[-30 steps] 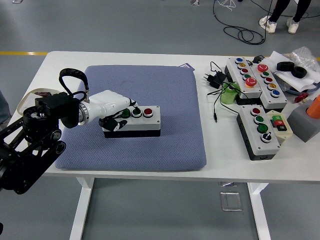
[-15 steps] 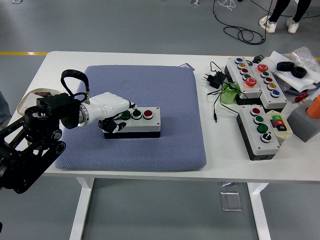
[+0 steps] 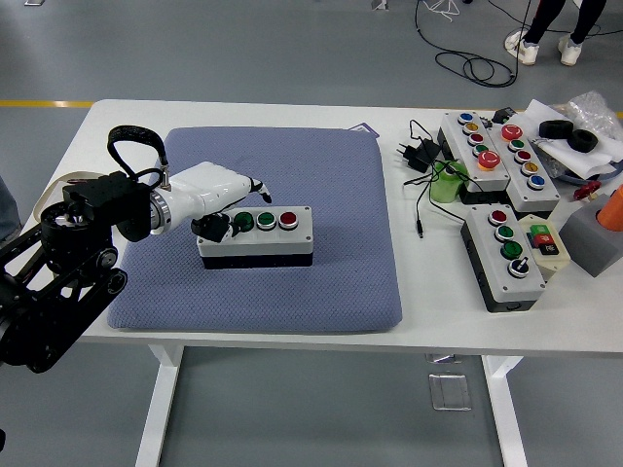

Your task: Pick up the button,place it on the desk,press the button,press the button

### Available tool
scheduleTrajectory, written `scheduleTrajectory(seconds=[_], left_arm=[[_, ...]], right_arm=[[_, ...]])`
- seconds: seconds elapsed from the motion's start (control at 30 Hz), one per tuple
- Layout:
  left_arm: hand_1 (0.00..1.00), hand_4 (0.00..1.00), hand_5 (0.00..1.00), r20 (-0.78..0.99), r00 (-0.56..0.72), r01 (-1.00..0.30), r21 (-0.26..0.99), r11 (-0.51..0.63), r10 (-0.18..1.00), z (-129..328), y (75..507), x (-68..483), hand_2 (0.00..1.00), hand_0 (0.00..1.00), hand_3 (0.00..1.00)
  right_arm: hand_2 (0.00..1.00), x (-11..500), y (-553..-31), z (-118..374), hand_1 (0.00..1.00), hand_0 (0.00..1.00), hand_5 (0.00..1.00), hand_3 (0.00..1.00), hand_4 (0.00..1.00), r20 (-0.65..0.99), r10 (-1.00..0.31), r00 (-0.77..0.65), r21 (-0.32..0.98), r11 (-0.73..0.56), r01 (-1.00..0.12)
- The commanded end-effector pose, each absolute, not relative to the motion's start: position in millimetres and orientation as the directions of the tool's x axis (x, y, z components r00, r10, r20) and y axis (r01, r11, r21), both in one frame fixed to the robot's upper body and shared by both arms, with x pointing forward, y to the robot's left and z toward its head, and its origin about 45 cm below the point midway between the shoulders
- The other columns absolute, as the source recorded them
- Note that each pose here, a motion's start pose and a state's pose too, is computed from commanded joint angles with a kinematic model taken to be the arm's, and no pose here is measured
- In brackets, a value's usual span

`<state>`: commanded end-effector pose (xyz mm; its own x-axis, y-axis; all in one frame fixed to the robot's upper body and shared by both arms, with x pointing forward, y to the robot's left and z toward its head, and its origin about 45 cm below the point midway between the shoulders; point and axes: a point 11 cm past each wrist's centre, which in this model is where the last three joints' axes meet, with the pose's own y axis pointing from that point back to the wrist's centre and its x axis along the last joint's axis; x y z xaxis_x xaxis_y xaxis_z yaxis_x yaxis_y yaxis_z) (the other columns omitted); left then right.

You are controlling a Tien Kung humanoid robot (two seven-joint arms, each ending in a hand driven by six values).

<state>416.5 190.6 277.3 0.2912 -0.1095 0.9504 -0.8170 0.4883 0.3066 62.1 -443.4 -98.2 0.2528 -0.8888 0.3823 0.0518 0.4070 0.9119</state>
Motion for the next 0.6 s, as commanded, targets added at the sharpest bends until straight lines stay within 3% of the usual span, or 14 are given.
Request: scheduleTrajectory(seconds=[0.6], left_arm=[[0.002,0.522,0.002,0.937,0.325,-0.781,0.344,0.521,-0.131,263.2,171.6,413.1,0.002,0.076,0.776]], right_arm=[[0.671,63.1,-443.3,-98.1,0.638,0.647,0.236,0.584,0.385,0.382,-0.888,0.255,0.912,0.407,0.051]])
